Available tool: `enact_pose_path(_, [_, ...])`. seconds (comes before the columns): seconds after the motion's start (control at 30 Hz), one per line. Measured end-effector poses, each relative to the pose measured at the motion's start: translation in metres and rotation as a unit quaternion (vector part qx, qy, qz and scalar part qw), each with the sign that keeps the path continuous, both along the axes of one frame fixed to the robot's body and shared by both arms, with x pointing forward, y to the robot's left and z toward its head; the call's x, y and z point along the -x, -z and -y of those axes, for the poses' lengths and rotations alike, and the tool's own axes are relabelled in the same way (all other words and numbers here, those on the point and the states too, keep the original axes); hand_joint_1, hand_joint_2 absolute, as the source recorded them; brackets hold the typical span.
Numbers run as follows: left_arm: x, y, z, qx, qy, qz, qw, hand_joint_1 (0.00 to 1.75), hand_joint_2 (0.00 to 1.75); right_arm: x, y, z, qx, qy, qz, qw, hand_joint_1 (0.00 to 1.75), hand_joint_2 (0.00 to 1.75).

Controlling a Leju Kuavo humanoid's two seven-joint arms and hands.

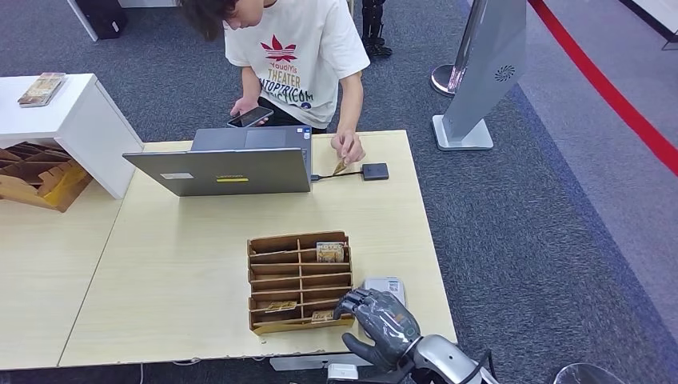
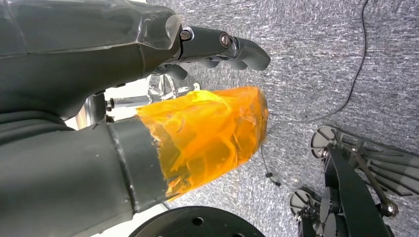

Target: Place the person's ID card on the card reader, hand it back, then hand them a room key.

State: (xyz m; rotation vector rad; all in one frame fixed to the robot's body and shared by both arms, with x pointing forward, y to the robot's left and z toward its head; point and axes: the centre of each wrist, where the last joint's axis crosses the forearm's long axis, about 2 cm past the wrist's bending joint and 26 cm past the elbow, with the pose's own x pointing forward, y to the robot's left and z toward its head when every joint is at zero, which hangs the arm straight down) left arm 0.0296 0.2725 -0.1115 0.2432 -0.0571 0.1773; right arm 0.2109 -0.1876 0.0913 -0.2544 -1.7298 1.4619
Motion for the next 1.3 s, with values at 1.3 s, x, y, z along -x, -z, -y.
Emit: enact_pose_path(1.3, [0.001, 0.0, 0.003, 0.003, 0.019, 0.006, 1.0, 0.0, 0.0, -0.012, -0.01, -0.041, -0.04, -0.047, -0.011, 0.998, 0.82, 1.75])
